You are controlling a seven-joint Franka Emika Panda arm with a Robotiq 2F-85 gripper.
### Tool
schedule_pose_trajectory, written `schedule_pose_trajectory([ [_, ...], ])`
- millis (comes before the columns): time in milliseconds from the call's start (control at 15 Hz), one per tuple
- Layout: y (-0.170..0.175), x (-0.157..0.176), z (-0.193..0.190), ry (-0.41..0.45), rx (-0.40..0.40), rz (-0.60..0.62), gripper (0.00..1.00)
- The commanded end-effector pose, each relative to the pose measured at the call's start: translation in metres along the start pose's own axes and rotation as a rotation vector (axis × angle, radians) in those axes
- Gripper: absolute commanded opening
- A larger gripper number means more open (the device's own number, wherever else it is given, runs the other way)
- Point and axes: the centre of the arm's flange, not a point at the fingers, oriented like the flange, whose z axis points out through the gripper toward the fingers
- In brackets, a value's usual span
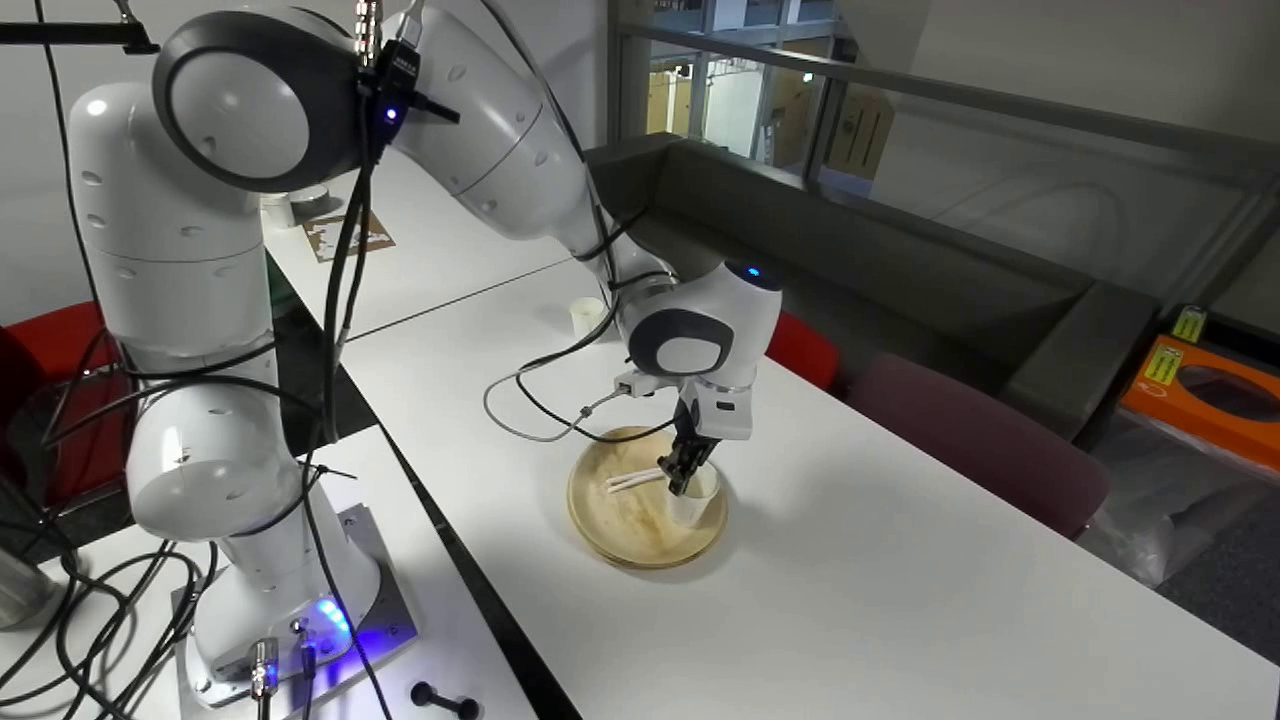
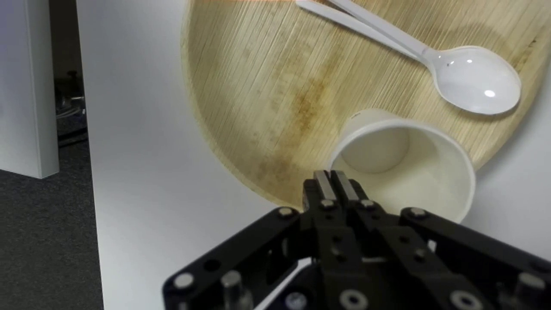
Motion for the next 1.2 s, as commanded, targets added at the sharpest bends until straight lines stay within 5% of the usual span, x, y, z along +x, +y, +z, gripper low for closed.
schedule_pose_trajectory([
  [0,0.0033,0.0019,-0.0051,0.019,0.003,0.003,0.00],
  [67,0.0035,0.0020,-0.0053,0.019,0.003,0.002,0.03],
  [133,0.0041,0.0018,-0.0057,0.019,0.004,0.002,0.26],
  [267,0.0042,0.0014,-0.0059,0.020,0.004,0.002,0.31],
  [400,0.0041,0.0015,-0.0058,0.020,0.004,0.002,0.11],
  [600,0.0039,0.0011,-0.0055,0.021,0.003,0.002,0.00],
  [1133,0.0062,-0.0046,-0.0075,0.027,-0.012,-0.001,0.00],
])
